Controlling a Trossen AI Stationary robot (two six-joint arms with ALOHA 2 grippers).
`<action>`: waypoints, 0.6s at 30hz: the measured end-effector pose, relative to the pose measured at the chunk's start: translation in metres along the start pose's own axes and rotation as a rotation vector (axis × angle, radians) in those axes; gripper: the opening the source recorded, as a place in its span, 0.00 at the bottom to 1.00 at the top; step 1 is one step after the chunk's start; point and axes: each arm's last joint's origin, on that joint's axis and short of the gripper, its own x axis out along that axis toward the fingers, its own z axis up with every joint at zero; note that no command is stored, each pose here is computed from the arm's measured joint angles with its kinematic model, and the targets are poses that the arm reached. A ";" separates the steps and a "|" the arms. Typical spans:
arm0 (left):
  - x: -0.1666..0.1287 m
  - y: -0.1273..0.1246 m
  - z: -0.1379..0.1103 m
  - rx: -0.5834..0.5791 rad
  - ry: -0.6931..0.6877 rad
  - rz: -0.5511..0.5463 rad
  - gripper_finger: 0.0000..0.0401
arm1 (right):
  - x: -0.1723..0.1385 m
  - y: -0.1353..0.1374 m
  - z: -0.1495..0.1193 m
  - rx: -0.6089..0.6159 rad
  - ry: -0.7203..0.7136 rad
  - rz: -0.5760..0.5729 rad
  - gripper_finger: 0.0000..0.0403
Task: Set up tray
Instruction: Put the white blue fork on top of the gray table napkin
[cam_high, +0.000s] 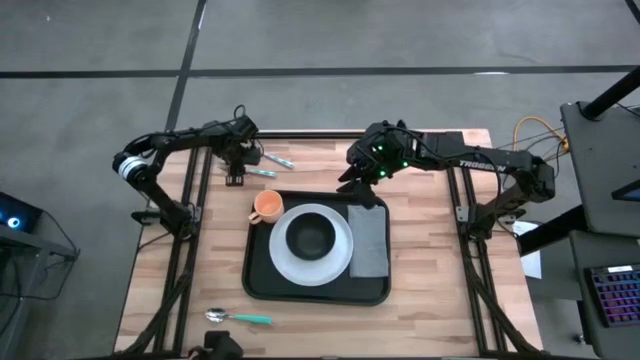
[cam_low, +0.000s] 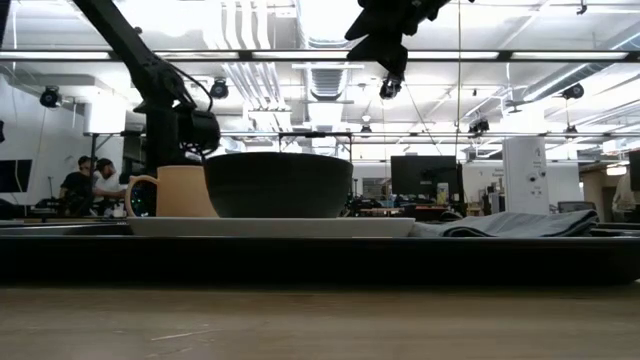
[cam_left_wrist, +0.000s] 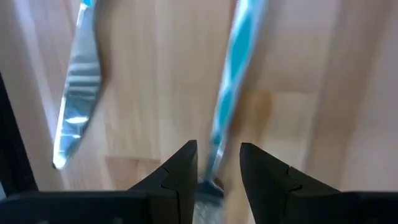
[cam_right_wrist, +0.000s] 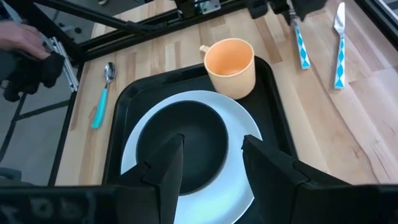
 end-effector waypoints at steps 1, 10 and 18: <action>0.002 0.001 0.001 -0.002 -0.005 0.010 0.25 | 0.000 0.001 0.000 -0.002 0.001 0.002 0.39; 0.016 0.004 0.005 -0.004 0.014 0.000 0.25 | 0.002 0.007 -0.002 -0.036 0.009 0.018 0.38; 0.017 0.002 0.006 -0.059 0.021 -0.014 0.18 | 0.002 0.008 -0.002 -0.056 0.009 0.019 0.38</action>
